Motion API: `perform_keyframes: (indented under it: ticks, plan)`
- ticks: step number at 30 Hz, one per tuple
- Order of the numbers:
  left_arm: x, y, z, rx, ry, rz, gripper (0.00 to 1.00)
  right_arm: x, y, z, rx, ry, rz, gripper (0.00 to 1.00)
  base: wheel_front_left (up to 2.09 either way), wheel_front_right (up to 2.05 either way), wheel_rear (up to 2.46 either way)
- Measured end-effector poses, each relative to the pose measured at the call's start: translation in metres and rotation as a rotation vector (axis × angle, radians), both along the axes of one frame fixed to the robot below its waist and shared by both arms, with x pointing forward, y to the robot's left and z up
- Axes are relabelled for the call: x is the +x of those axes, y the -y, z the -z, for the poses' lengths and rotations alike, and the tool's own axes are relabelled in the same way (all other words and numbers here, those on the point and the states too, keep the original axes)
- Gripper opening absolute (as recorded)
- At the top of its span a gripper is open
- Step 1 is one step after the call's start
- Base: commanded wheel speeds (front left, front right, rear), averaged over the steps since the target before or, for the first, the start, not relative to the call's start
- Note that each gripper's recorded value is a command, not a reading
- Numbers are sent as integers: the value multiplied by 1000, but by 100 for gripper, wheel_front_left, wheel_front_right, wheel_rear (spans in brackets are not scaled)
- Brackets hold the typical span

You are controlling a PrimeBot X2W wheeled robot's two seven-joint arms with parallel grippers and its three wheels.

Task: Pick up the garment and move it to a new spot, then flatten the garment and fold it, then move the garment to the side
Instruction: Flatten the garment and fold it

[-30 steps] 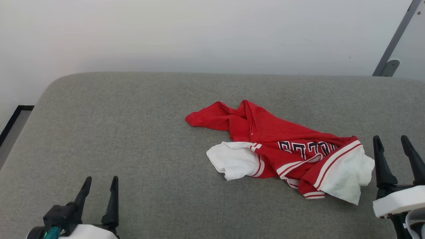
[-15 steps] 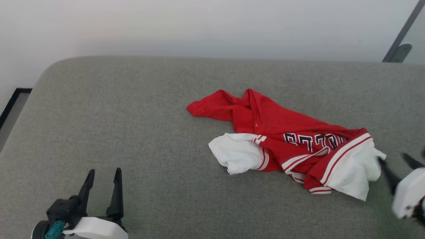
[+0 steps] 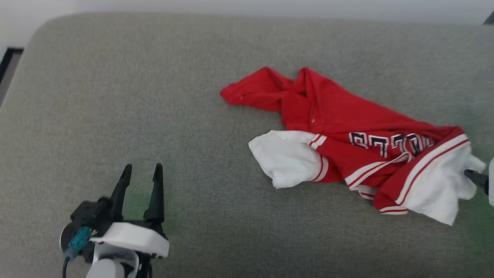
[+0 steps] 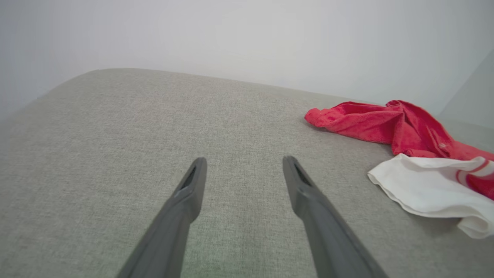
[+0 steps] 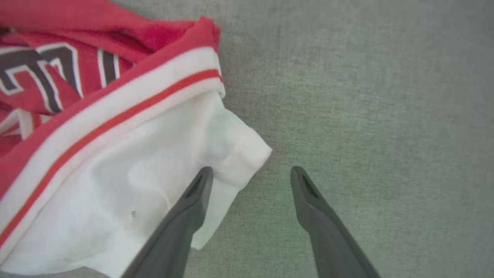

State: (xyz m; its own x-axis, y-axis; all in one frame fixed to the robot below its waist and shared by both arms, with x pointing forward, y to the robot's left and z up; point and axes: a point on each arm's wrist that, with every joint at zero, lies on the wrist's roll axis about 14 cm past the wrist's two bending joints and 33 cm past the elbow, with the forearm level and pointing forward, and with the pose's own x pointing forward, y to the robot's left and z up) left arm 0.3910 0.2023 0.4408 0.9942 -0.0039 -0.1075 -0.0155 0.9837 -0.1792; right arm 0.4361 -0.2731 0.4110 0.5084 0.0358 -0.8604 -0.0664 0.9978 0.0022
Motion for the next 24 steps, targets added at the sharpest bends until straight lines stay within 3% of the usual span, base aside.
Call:
perform_keyframes:
  ticks: [4, 9, 10, 11, 12, 19, 24]
  plan:
    - [7, -2, 8, -1, -18, -8, 100, 1, -4, 26, -9, -96, -15, 100, 0, 0, 0]
    - [8, -6, 12, -10, -31, -26, 100, 8, -8, 36, -15, -110, -32, 96, 0, 0, 0]
    - [8, -6, 14, -11, -36, -28, 100, 10, -8, 38, -15, -107, -34, 48, 0, 0, 0]
    - [8, -6, 15, -12, -40, -29, 100, 11, -10, 39, -13, -107, -42, 18, 0, 0, 0]
    - [8, -5, 16, -13, -42, -27, 100, 10, -12, 40, -4, -109, -45, 0, 0, 0, 0]
    - [20, 5, 15, -17, -30, 8, 100, 21, -4, 30, 26, -24, -7, 0, 0, 0, 0]
    - [27, 13, 14, -16, -22, 37, 100, 43, 40, 2, -5, 122, 109, 0, 0, 0, 0]
